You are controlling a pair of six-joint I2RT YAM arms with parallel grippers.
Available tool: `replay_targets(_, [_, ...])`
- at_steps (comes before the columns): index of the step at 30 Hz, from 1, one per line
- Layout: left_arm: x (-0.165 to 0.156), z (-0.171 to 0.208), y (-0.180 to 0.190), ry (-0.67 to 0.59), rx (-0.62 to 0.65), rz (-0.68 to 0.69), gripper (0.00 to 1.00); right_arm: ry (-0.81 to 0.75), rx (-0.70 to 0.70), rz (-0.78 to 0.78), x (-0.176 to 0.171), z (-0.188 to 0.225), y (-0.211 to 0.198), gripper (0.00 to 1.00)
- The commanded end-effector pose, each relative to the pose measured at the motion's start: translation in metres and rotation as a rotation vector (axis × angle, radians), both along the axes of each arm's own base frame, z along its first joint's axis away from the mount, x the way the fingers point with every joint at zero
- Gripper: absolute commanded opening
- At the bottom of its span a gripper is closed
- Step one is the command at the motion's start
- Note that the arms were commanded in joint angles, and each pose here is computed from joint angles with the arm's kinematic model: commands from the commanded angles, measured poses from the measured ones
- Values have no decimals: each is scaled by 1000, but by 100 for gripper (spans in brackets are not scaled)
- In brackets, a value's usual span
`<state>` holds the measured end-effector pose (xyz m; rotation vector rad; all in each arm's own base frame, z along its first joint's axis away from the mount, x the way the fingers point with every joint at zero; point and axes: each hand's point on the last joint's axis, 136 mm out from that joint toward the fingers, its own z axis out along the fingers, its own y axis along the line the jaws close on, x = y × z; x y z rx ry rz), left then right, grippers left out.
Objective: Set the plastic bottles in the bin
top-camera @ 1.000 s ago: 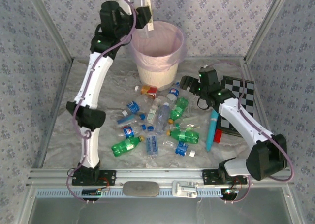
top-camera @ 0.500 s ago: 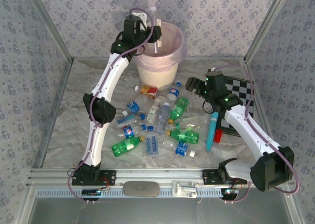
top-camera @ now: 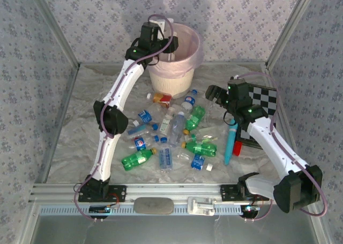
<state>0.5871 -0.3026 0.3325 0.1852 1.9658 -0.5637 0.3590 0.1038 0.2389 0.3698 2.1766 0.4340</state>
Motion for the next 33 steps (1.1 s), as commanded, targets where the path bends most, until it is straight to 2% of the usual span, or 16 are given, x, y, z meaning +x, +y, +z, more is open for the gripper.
replay_targets(1, [-6, 26, 2, -49, -11, -2, 76, 0, -15, -5, -4, -1, -5, 100])
replay_targets(6, [-14, 49, 1, -82, -44, -20, 83, -4, -14, -9, -4, -2, -6, 100])
replay_targets(12, [-31, 86, 0, -132, -90, -47, 100, -9, -7, -8, -3, 0, -5, 100])
replay_targets(17, [-60, 126, 1, -180, -107, -83, 100, -1, 5, -6, -3, -1, -3, 100])
replay_targets(22, [-95, 147, 5, -186, -64, -118, 100, 22, 32, 7, -5, -7, 3, 100])
replay_targets(27, [-125, 133, 15, -118, -5, -130, 100, 64, 63, -10, -11, -18, 5, 100])
replay_targets(29, [-136, 131, 23, -134, -10, -120, 100, 89, 72, -17, -14, -25, 6, 100])
replay_targets(33, [-160, 102, 51, -137, 11, -50, 100, 144, 99, -37, -21, -41, 8, 100])
